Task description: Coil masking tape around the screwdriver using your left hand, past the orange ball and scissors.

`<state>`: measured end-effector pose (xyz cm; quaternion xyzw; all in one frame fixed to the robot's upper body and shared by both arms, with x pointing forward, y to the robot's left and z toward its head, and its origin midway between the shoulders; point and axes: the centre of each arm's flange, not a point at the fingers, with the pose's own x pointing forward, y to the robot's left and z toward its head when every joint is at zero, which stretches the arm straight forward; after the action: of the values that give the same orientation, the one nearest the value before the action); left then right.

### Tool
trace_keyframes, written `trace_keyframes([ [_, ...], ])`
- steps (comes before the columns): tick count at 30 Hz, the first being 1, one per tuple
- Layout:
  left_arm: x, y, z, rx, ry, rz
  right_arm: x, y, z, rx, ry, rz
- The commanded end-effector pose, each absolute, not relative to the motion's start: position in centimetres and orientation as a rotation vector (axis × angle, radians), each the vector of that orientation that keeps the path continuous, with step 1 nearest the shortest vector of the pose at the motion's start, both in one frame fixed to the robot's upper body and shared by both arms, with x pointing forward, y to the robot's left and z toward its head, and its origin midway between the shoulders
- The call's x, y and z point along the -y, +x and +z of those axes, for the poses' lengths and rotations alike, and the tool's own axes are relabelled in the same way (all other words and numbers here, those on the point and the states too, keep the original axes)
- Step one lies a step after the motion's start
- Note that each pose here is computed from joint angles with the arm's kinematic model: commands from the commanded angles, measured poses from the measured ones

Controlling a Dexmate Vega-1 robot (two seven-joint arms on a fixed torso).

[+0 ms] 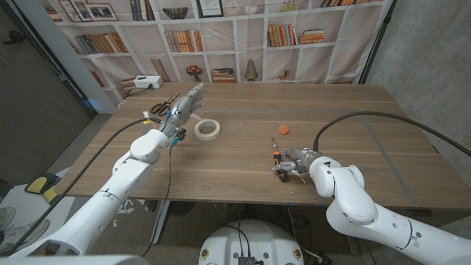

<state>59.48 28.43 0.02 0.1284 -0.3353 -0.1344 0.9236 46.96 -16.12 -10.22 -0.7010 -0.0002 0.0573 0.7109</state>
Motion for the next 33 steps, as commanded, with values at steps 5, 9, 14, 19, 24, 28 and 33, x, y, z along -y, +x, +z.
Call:
trace_keyframes([
  [5,-28.5,59.6,-0.2,0.677,0.268,-0.307,15.6,47.1,-10.5,0.055,-1.632,-0.051],
  [9,-28.4,59.6,-0.3,0.672,0.268,-0.312,15.6,47.2,-10.5,0.077,-1.622,-0.082],
  [14,-28.5,59.6,-0.2,0.67,0.27,-0.312,15.5,47.3,-10.5,0.091,-1.614,-0.057],
  [19,-28.5,59.6,-0.1,0.668,0.272,-0.313,15.3,47.1,-10.5,0.113,-1.635,-0.003],
  [24,-28.4,59.8,0.0,0.665,0.265,-0.329,15.0,46.5,-10.2,0.14,-1.686,0.04],
  [28,-28.4,60.0,0.2,0.665,0.26,-0.337,14.5,46.1,-10.0,0.179,-1.738,0.071],
  [33,-28.4,60.2,0.2,0.661,0.247,-0.353,14.1,46.0,-10.0,0.264,-1.786,0.106],
])
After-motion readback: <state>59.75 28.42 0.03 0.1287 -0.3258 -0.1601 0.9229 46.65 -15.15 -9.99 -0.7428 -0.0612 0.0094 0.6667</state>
